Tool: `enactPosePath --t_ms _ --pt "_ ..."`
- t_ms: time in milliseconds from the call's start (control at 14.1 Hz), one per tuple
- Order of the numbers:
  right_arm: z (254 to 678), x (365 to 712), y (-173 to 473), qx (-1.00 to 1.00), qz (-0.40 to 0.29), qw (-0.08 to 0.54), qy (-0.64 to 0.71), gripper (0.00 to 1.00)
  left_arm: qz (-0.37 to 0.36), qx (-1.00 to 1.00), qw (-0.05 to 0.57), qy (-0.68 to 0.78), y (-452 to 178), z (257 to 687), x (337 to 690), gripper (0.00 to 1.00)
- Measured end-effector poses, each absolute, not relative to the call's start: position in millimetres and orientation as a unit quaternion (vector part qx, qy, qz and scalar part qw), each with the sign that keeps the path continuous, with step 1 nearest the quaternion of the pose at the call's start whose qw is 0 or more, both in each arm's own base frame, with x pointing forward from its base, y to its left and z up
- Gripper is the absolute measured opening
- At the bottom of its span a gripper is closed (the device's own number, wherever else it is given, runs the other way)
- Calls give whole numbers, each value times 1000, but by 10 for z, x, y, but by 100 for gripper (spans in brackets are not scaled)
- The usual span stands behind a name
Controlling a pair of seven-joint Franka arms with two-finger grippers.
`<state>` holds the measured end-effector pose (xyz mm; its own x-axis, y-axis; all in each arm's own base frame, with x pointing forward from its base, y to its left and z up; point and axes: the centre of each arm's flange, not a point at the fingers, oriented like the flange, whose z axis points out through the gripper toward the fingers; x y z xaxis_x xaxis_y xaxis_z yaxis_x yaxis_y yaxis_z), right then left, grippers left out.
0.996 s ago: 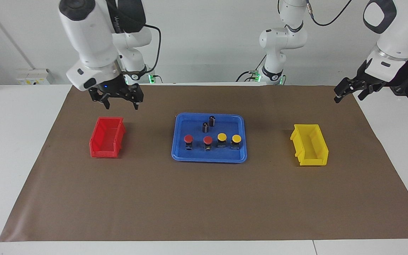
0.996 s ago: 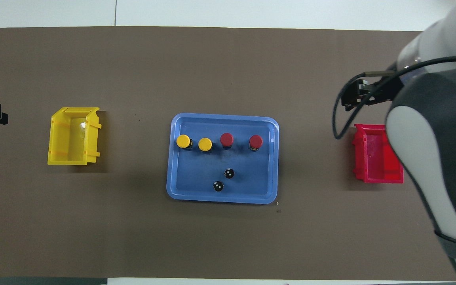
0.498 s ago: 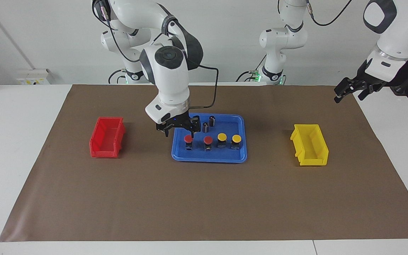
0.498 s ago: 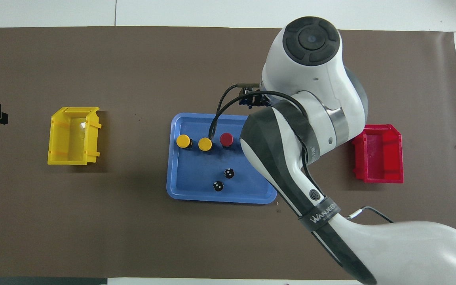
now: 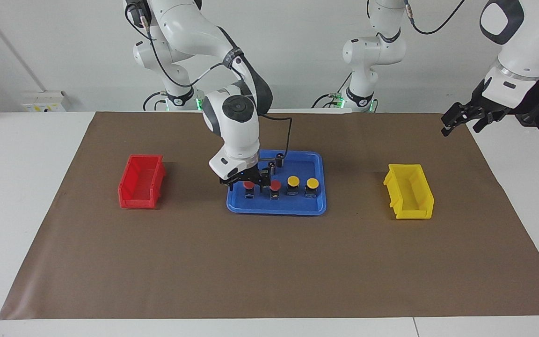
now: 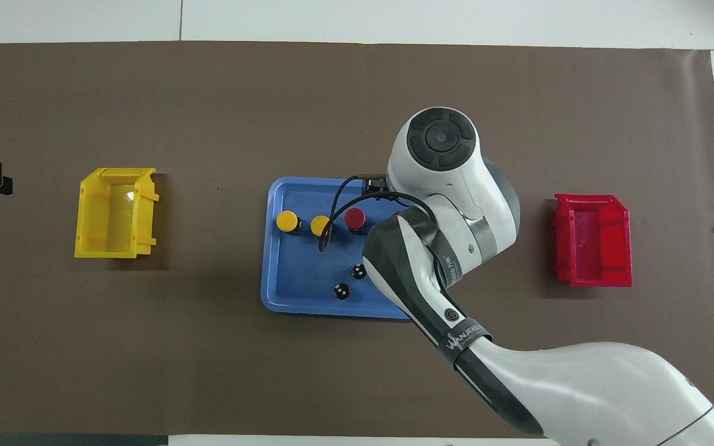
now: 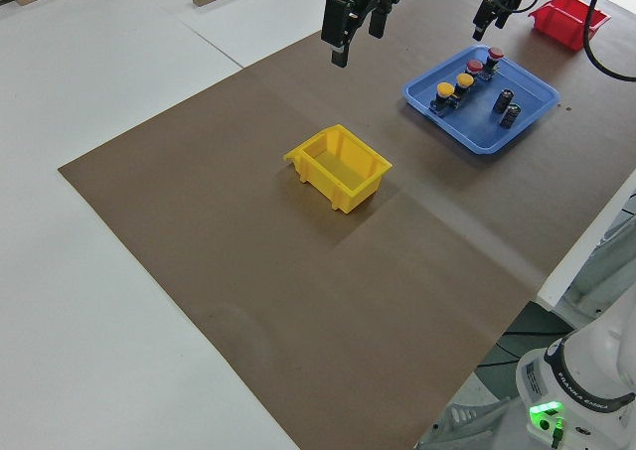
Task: Sort red and yellow buttons by color
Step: 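Reach the right gripper to the red button farthest along the tray, then carry the red button with the right gripper into the red bin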
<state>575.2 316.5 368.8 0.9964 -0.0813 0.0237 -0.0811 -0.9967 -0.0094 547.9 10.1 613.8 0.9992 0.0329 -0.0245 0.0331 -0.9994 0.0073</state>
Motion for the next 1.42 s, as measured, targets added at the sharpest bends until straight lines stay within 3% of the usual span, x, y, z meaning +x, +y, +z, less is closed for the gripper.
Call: enactPosePath --t_ms 569,711,783,854,925,996,1067,1423 --pt "3472 5563 3224 -1000 4 -5 29 87 -12 1000 4 16 101 6138 5479 100" --pt "3465 5530 3221 -1000 6 -7 27 72 -12 1000 4 15 88 6138 5479 100" --pt "3451 5514 3215 -1000 7 -8 25 72 -12 1000 4 14 74 6138 5479 100" --pt "3440 5502 3209 -1000 9 -9 23 63 -12 1000 4 13 66 6138 5479 100" --pt "3439 5496 3206 -1000 9 -9 20 63 -12 1000 4 14 70 6138 5479 100" --pt "3444 5494 3204 -1000 9 -9 19 56 -14 1000 4 13 72 6134 5475 100" --pt "3453 5495 3202 -1000 8 -9 19 43 -21 1000 4 9 69 6124 5461 100" --pt "3754 5597 3135 -1000 -8 0 25 41 -28 998 5 -63 83 6118 5437 100"
